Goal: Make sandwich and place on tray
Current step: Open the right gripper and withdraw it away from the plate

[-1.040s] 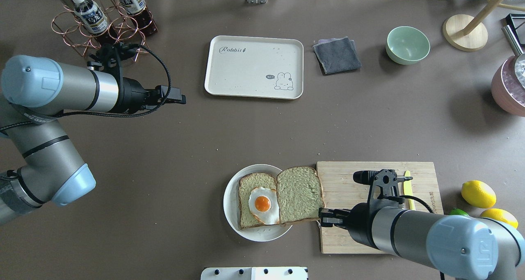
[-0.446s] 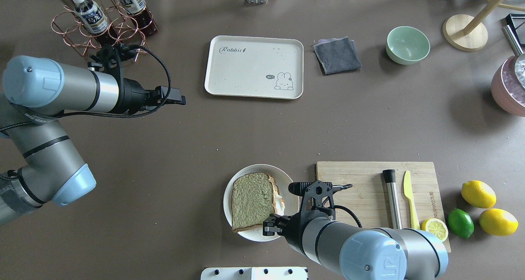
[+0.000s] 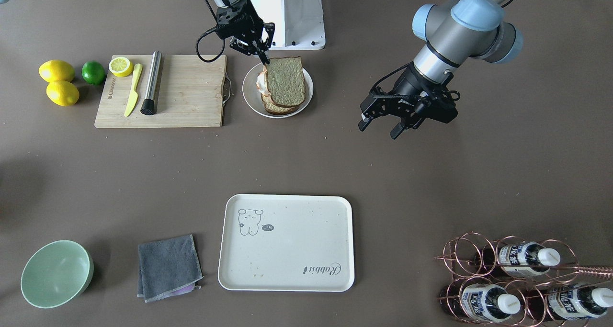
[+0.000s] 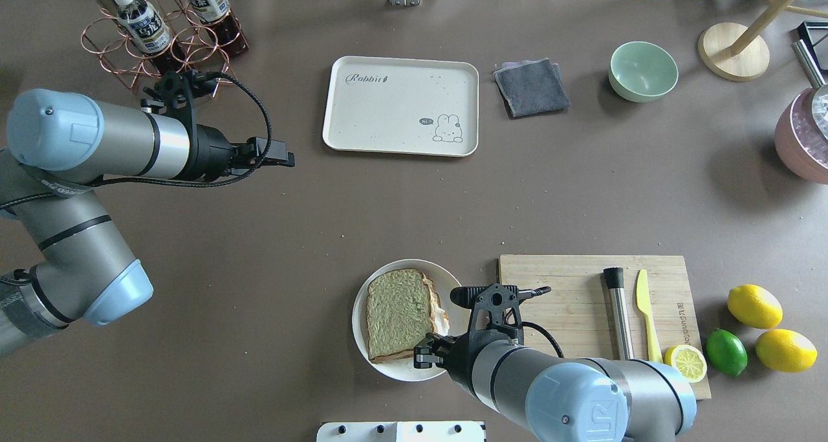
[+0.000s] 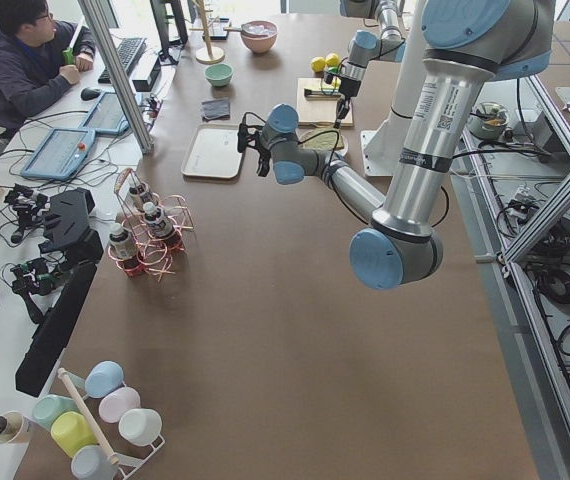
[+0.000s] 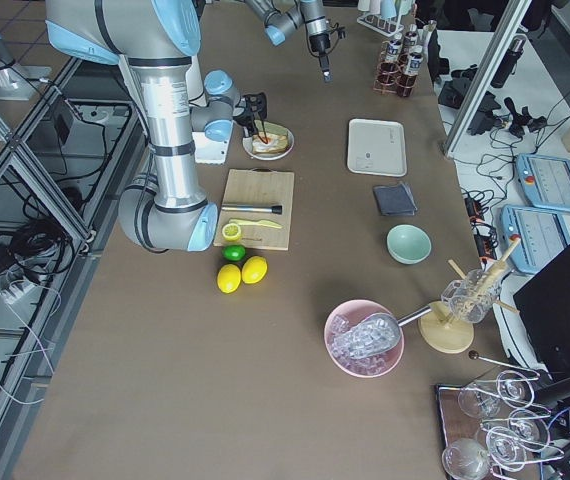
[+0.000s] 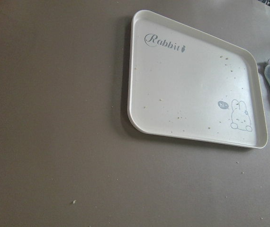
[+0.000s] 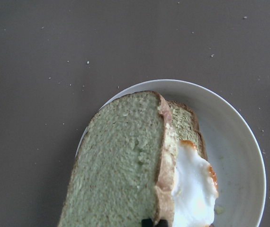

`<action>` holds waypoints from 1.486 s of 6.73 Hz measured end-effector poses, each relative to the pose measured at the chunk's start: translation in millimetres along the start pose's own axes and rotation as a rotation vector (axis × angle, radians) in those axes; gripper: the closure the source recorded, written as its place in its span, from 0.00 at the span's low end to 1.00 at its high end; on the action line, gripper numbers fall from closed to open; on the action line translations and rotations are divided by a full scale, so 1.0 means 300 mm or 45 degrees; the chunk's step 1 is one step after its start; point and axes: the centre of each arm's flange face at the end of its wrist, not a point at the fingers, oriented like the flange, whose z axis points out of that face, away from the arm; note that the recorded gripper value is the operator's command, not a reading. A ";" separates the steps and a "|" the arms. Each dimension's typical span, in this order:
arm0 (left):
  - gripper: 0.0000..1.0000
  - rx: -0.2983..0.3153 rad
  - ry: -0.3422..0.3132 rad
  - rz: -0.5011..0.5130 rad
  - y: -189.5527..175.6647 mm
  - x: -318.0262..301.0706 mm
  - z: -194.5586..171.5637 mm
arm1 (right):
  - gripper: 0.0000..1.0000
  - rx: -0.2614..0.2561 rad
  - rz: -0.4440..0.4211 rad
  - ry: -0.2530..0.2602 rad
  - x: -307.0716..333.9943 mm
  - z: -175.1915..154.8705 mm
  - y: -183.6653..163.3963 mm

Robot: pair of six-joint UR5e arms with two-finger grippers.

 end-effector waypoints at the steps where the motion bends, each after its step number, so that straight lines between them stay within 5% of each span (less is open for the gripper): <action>1: 0.02 0.000 0.001 -0.001 0.002 0.002 0.001 | 1.00 -0.001 -0.003 0.008 0.011 0.004 0.003; 2: 0.02 -0.003 0.002 0.000 0.008 0.006 0.004 | 1.00 -0.002 -0.006 0.016 0.022 0.008 0.008; 3: 0.02 -0.007 0.004 0.001 0.016 0.010 0.009 | 0.68 -0.002 -0.008 0.021 0.029 0.010 0.010; 4: 0.02 -0.009 0.004 0.002 0.020 0.012 0.011 | 0.01 -0.002 -0.008 0.025 0.035 0.011 0.011; 7: 0.02 -0.012 0.004 0.002 0.023 0.012 0.013 | 0.00 0.008 0.013 0.027 0.049 -0.003 -0.057; 10: 0.02 -0.043 0.009 -0.013 0.089 0.035 0.049 | 0.00 -0.021 0.096 0.118 0.235 -0.112 -0.496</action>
